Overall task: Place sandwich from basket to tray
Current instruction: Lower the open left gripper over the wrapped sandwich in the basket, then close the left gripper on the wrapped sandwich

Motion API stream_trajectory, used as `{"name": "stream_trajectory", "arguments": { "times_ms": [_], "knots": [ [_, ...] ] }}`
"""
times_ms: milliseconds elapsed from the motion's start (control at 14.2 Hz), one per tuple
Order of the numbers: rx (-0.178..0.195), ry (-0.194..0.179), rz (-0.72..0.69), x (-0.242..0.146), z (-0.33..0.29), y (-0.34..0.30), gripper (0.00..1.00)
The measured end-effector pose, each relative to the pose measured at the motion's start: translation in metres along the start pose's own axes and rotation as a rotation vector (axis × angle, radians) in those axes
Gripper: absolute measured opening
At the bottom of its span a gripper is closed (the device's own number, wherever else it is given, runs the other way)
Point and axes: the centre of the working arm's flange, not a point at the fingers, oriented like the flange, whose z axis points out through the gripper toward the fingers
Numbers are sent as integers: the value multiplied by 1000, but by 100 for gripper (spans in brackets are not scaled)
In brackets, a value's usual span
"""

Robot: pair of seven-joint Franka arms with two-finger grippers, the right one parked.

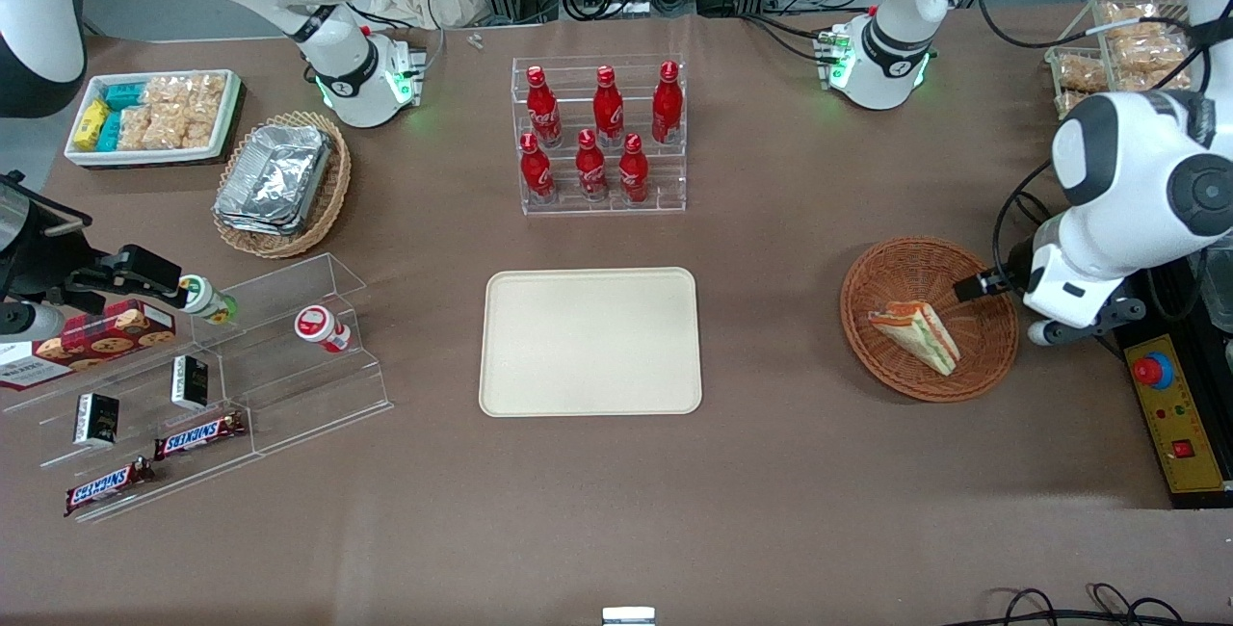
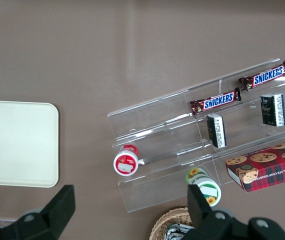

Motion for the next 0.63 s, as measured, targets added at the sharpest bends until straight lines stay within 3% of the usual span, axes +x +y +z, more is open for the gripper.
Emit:
{"name": "stream_trajectory", "arguments": {
  "times_ms": [351, 632],
  "knots": [
    [-17, 20, -303, 14, 63, 35, 100],
    [-5, 4, -380, 8, 91, 57, 100]
  ]
}}
